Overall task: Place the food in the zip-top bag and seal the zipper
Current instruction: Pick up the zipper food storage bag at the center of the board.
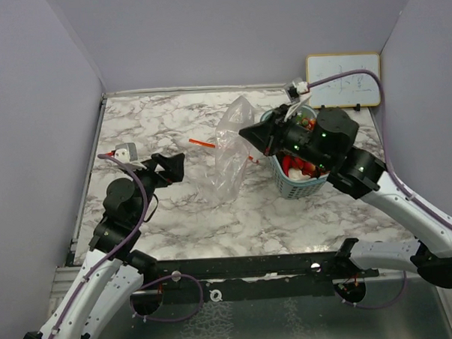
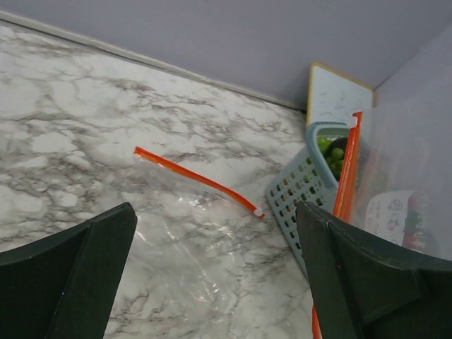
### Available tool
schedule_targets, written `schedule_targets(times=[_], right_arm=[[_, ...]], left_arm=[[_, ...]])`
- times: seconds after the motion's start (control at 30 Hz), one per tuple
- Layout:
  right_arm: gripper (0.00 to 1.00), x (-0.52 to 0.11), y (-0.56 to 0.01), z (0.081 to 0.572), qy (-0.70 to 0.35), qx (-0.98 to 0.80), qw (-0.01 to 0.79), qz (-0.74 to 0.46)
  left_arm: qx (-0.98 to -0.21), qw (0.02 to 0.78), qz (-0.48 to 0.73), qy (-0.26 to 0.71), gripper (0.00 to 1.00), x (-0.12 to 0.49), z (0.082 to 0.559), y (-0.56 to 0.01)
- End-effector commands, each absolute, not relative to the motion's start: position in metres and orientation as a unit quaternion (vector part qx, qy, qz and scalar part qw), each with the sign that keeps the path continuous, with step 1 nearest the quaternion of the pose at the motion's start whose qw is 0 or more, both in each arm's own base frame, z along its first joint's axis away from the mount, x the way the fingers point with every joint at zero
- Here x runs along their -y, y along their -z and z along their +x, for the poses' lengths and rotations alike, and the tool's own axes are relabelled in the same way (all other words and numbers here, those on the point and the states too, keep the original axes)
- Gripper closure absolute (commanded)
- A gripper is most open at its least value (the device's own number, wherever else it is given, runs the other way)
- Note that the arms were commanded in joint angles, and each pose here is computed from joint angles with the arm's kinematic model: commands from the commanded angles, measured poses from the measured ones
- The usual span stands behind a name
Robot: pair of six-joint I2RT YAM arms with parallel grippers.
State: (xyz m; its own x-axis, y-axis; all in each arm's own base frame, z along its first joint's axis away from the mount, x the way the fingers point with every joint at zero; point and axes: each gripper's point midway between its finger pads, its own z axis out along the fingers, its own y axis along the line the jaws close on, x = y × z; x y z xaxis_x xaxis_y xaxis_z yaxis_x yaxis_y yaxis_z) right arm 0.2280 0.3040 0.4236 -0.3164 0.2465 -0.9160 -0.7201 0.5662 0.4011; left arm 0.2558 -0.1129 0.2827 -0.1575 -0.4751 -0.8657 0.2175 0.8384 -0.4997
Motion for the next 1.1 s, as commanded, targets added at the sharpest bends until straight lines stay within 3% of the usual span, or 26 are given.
schedule_targets(times=[0.0, 0.13, 0.33, 0.47, 0.8, 1.07], right_arm=[[0.98, -0.29, -0.494, 0.177, -0.502, -0.579, 0.595, -0.244], [0.98, -0.276, -0.54, 0.137, -0.547, -0.508, 0.603, -0.279], [0.98, -0.267, -0.584, 0.094, -0.603, -0.434, 0.586, -0.323], [0.98, -0.271, -0.59, 0.076, -0.628, -0.396, 0.566, -0.359], [0.98, -0.274, -0.587, 0.039, -0.672, -0.305, 0.515, -0.435], [0.98, -0.276, -0.588, 0.032, -0.679, -0.281, 0.502, -0.455]], left_arm=[[-0.614, 0.671, -0.015, 0.416, 0.01, 0.153, 0.229, -0.337], [-0.56, 0.675, 0.015, 0.481, 0.04, 0.166, 0.21, -0.357], [-0.551, 0.65, 0.022, 0.523, 0.07, 0.181, 0.21, -0.353], [-0.513, 0.628, 0.033, 0.584, 0.05, 0.192, 0.198, -0.361], [-0.332, 0.548, 0.08, 0.763, 0.02, 0.191, 0.134, -0.409], [-0.318, 0.527, 0.085, 0.784, 0.07, 0.192, 0.131, -0.414]])
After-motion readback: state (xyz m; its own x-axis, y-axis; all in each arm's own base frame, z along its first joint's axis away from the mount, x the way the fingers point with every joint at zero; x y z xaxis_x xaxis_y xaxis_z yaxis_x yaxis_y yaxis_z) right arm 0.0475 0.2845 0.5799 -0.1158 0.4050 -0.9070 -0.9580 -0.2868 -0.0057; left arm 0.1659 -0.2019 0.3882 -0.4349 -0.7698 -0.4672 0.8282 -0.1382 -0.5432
